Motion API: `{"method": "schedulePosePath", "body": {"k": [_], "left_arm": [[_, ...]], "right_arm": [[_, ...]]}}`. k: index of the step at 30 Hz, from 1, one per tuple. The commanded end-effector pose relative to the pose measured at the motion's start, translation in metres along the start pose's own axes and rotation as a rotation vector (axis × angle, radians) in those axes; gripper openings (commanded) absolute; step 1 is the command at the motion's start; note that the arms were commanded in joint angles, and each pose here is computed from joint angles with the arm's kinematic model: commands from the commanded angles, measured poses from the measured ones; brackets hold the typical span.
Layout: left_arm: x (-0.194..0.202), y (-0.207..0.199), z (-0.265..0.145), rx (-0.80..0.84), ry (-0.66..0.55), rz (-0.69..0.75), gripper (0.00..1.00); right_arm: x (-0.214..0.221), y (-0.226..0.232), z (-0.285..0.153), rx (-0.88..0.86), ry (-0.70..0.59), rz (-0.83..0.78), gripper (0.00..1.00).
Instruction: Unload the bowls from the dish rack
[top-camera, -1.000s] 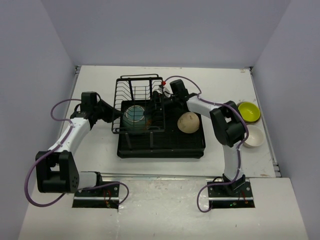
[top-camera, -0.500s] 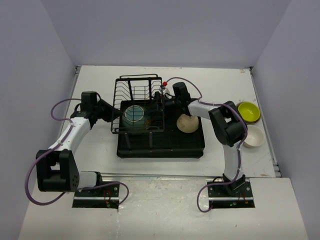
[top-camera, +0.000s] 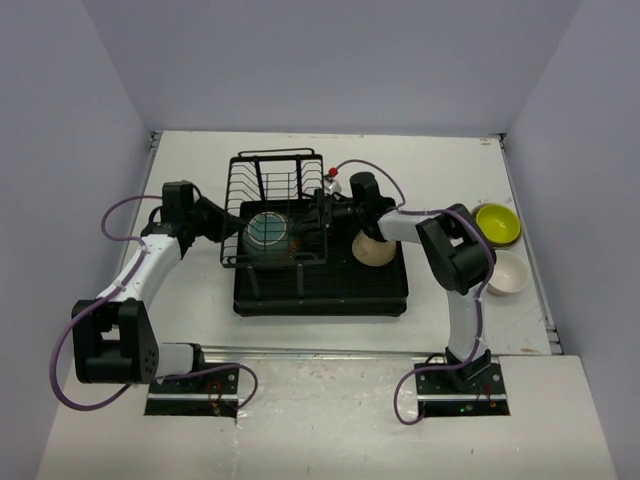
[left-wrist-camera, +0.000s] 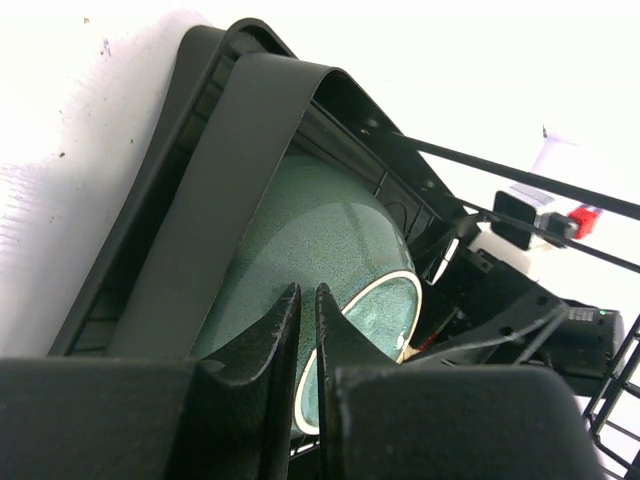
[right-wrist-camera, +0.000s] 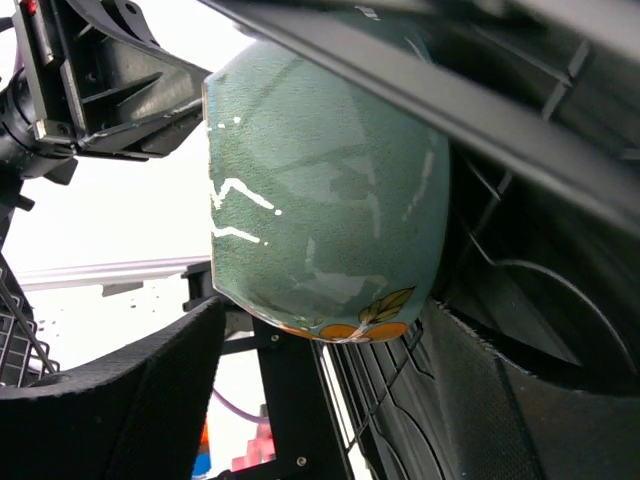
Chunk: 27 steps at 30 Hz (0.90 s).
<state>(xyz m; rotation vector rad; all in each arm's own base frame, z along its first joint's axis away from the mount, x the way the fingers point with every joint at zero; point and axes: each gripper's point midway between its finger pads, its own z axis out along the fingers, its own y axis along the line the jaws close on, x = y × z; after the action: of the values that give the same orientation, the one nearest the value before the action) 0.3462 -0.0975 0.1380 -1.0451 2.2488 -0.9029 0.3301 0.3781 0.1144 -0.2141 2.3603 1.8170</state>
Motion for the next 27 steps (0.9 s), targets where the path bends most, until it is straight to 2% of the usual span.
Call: {"method": "schedulePosePath", "body": {"k": [1,11,27], "left_arm": [[0.006,-0.009,-0.003,0.035,0.021,0.009,0.11],[0.006,-0.012,-0.005,0.043,0.017,0.004,0.11],[0.006,-0.011,-0.004,0.041,0.012,0.0,0.12]], "right_arm": [[0.024,0.024,0.012,-0.089,0.064,-0.04,0.78],[0.027,0.034,0.01,-0.171,0.066,-0.014,0.66],[0.026,0.05,0.007,-0.257,0.069,-0.036,0.63]]}}
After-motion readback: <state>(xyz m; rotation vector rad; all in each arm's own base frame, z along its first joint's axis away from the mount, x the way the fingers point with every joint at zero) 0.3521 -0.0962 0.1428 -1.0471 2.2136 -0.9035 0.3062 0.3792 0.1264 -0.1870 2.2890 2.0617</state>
